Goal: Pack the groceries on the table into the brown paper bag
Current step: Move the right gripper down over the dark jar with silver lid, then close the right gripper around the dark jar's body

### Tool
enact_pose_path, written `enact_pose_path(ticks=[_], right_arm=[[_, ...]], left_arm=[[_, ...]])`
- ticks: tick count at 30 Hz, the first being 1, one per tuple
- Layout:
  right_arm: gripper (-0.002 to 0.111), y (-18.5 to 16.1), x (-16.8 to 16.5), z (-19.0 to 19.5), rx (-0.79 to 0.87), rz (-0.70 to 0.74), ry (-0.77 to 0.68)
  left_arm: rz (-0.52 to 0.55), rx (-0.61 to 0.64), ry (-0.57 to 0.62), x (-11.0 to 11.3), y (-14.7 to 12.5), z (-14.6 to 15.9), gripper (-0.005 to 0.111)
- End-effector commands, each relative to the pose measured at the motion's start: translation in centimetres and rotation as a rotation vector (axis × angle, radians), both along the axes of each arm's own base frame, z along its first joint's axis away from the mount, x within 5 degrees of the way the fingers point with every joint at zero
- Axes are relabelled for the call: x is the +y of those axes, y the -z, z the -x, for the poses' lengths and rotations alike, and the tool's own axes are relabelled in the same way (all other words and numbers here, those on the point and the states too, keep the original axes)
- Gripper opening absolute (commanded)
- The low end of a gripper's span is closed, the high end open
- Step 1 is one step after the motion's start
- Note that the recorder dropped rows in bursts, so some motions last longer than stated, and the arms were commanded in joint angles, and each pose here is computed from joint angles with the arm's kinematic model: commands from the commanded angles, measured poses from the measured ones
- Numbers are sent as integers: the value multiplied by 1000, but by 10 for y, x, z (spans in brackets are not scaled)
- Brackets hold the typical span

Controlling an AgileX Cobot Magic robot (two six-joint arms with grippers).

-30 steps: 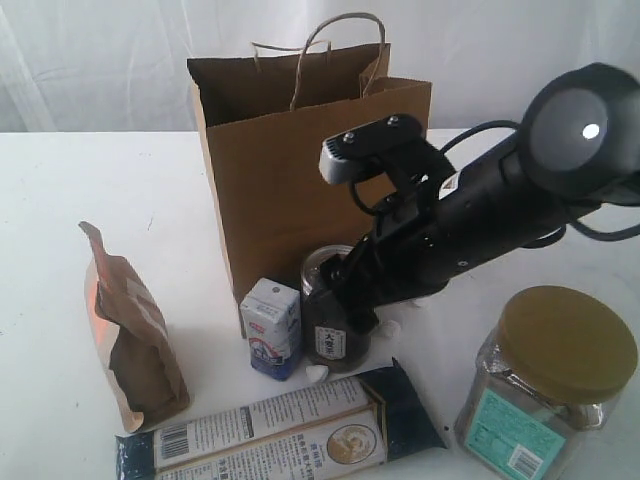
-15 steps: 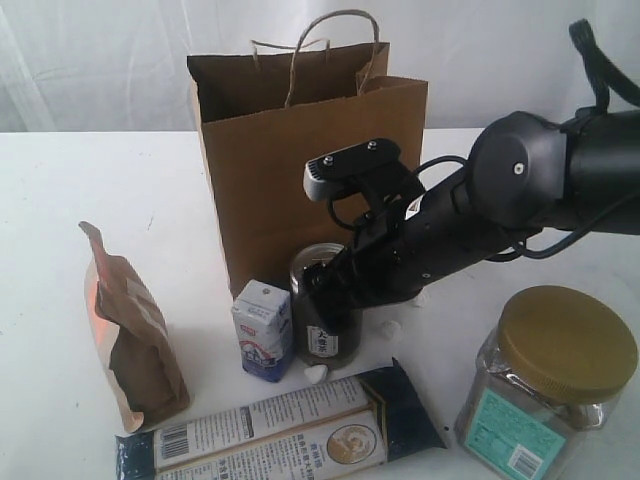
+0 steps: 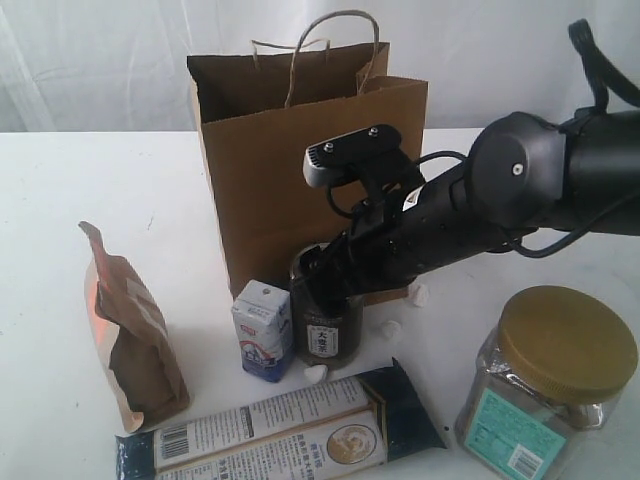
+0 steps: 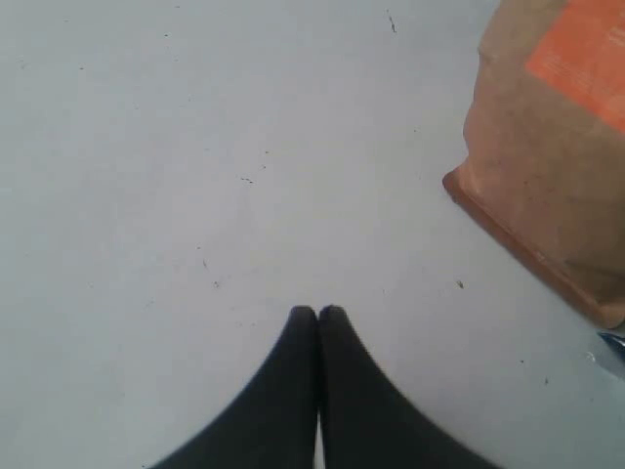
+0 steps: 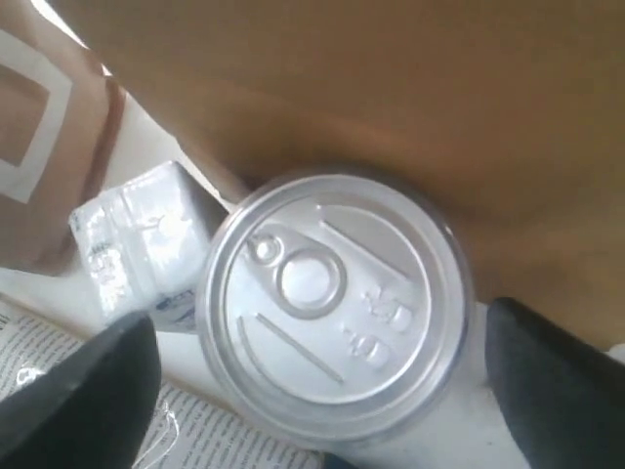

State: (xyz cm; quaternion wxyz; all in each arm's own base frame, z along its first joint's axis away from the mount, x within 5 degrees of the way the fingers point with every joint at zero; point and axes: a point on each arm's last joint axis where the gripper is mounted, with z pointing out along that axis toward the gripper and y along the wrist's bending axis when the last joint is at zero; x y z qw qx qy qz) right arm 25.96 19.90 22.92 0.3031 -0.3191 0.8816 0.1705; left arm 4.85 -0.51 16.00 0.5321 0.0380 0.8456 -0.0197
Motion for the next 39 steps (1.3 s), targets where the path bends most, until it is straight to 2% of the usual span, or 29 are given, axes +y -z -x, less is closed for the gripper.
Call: enact_pose_path(ticks=[1, 7, 21, 31, 39], right_arm=[[83, 8, 1, -3, 7, 11, 6], [81, 17, 2, -3, 48, 33, -3], [63, 20, 2, 1, 111, 38, 3], [33, 20, 1, 3, 137, 31, 23], [29, 13, 0, 6, 132, 23, 17]], left_arm=[[-4, 30, 9, 0, 3, 1, 0], [-4, 30, 9, 0, 3, 1, 0], [-4, 30, 9, 0, 3, 1, 0], [-4, 30, 9, 0, 3, 1, 0], [-4, 30, 9, 0, 3, 1, 0]])
